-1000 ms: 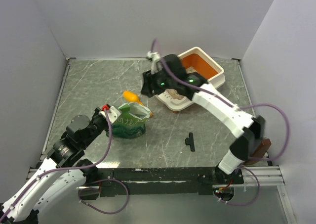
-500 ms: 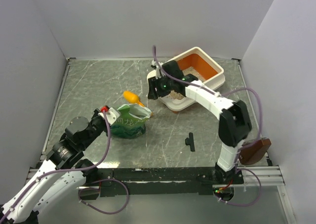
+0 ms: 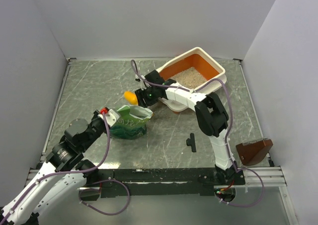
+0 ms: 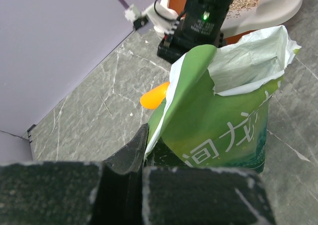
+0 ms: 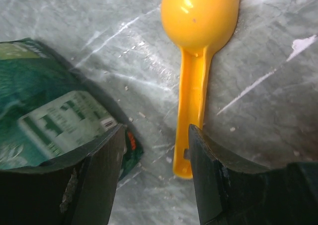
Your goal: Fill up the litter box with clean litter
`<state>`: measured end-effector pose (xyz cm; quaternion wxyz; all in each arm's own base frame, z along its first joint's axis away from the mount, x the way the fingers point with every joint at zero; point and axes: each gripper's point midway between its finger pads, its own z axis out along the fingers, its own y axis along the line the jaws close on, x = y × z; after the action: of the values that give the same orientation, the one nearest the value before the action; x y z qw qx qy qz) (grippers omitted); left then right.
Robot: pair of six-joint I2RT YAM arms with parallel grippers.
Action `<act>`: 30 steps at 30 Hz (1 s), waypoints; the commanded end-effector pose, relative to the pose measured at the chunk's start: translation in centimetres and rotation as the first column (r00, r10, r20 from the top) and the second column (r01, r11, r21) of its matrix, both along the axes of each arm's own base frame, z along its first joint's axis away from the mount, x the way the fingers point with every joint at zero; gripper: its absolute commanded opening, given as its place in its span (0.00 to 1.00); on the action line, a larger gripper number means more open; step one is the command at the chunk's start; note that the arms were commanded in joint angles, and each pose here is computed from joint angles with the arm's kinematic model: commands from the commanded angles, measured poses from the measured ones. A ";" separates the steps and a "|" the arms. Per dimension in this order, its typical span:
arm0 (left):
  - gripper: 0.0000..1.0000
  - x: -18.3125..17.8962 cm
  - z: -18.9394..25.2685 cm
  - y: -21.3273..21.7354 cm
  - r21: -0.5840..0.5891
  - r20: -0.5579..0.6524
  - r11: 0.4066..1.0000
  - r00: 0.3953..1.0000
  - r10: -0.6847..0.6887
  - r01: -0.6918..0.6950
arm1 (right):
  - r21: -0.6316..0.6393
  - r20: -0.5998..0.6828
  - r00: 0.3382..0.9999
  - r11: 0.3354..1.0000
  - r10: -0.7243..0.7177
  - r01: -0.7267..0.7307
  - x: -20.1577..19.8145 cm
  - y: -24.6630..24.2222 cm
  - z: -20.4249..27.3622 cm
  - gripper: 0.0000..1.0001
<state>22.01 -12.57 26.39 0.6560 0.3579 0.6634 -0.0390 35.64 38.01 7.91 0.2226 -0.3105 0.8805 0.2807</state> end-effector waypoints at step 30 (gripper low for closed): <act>0.13 -0.5 1.5 -0.2 -0.070 0.051 0.997 0.999 -0.018 0.021 | -0.279 0.180 0.984 0.960 0.014 0.038 1.2 1.0 -5.7 0.01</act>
<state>21.57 -12.47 26.43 0.6606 0.3584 0.6582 -0.0439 36.08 39.08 2.46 0.2460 -0.3598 0.8874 0.1502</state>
